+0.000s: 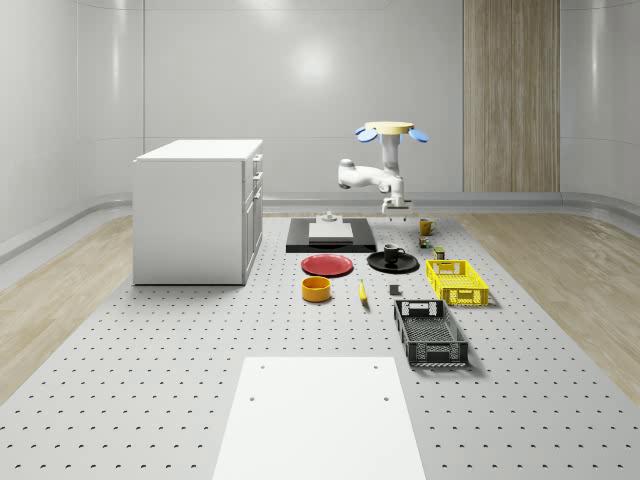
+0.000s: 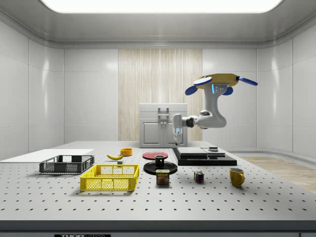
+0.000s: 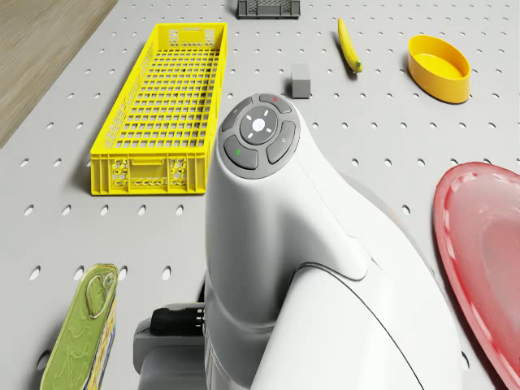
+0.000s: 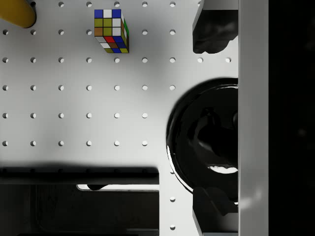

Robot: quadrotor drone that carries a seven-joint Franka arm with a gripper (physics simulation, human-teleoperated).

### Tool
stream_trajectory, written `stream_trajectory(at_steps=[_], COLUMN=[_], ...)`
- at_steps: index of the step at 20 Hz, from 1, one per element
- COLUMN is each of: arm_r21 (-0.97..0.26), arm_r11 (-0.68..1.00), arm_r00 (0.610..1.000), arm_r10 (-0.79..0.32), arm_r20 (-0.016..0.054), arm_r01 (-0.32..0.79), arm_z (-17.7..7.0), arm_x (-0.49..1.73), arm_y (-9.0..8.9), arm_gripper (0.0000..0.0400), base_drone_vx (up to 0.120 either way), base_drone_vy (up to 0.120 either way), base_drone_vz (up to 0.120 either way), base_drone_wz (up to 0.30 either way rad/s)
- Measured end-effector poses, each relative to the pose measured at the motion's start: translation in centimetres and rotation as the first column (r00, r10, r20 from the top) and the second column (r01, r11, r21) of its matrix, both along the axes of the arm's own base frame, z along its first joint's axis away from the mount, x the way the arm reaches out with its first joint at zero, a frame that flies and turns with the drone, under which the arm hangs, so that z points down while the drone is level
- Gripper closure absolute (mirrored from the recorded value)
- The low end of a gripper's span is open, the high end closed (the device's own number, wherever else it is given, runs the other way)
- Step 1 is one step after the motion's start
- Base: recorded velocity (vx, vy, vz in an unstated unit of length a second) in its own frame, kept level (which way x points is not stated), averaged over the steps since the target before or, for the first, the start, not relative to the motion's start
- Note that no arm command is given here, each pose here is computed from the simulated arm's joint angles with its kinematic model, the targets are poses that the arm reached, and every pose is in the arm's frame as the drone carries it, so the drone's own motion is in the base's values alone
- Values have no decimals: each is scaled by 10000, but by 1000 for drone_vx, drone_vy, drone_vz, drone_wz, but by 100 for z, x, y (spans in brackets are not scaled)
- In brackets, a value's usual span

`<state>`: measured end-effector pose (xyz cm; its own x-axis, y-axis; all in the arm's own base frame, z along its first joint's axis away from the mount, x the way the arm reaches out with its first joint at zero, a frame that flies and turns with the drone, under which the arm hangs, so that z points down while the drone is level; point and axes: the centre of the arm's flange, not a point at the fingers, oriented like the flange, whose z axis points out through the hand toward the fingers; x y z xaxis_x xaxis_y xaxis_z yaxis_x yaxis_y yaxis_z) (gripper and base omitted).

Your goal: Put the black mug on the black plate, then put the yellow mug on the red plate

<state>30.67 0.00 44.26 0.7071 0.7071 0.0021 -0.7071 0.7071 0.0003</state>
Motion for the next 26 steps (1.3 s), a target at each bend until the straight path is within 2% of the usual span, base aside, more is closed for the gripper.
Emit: stream_trajectory(at_steps=[11,17,26], arm_r21=[0,0,0], arm_r11=[10000,10000,10000], arm_r00=[10000,10000,10000], arm_r10=[0,0,0], arm_r20=[0,0,0], arm_r01=[0,0,0], arm_z=[0,0,0], arm_x=[0,0,0], arm_y=[0,0,0], arm_gripper=[0,0,0], base_drone_vx=[-120,-120,-120], base_drone_vy=[120,0,120], base_drone_vz=[0,67,0], base_drone_wz=[0,0,0])
